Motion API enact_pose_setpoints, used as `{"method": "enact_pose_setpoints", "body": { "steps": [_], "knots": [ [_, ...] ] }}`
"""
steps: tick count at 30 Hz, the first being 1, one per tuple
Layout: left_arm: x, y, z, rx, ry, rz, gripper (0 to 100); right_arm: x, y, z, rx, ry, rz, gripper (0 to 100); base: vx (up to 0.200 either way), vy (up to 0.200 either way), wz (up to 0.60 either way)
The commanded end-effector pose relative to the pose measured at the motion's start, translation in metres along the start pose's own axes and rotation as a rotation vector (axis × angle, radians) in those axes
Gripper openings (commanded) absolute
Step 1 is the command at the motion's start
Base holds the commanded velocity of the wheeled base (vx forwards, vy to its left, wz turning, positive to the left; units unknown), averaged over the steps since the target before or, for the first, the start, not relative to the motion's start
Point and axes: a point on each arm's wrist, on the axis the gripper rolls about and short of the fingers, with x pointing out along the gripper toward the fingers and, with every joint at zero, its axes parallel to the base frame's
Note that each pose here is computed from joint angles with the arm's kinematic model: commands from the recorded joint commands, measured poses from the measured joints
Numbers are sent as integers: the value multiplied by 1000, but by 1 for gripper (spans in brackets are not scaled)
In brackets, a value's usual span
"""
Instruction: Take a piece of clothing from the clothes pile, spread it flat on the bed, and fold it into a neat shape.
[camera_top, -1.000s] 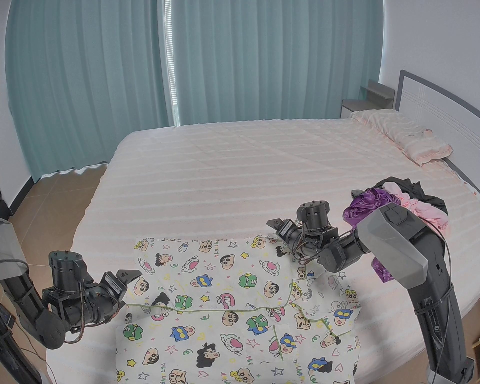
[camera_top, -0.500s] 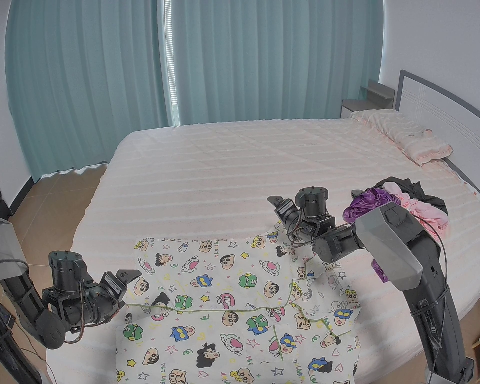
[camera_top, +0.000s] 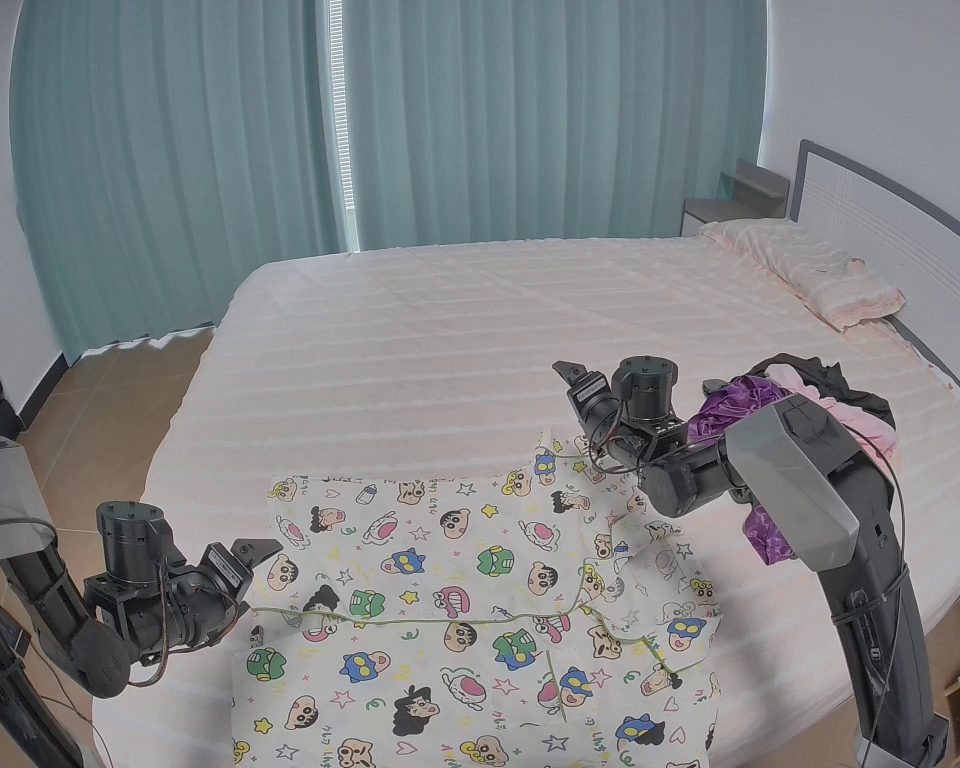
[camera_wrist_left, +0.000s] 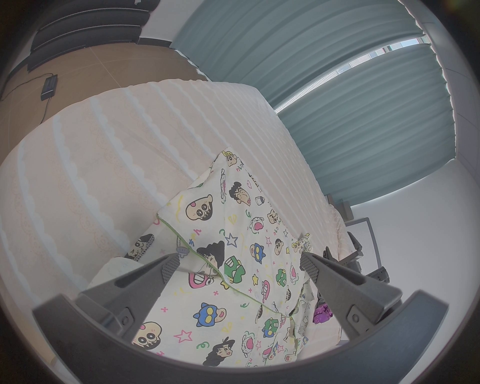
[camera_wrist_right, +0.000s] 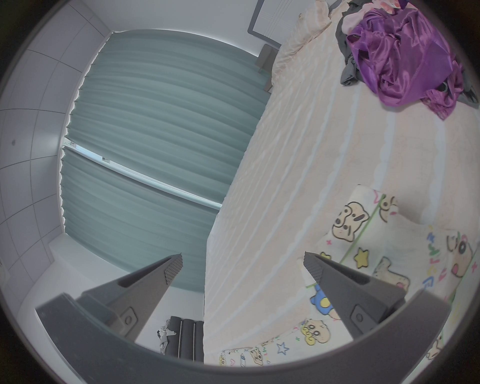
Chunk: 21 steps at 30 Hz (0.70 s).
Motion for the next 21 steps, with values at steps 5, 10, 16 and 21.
{"method": "enact_pose_setpoints", "body": {
  "steps": [5, 10, 16, 21],
  "knots": [
    [-2, 1, -1, -1, 10, -2, 100, -43, 13, 20, -16, 13, -62, 100, 0, 0, 0],
    [-4, 2, -3, 1, 16, 3, 100, -93, 16, 29, -105, 25, -69, 100, 0, 0, 0],
    [-14, 6, -9, 8, 36, 9, 100, -181, 14, 37, -198, 65, -51, 100, -200, 0, 0],
    [-26, 9, -15, 18, 51, 9, 100, -249, 8, 37, -272, 95, -73, 100, -200, 0, 0]
  ]
}}
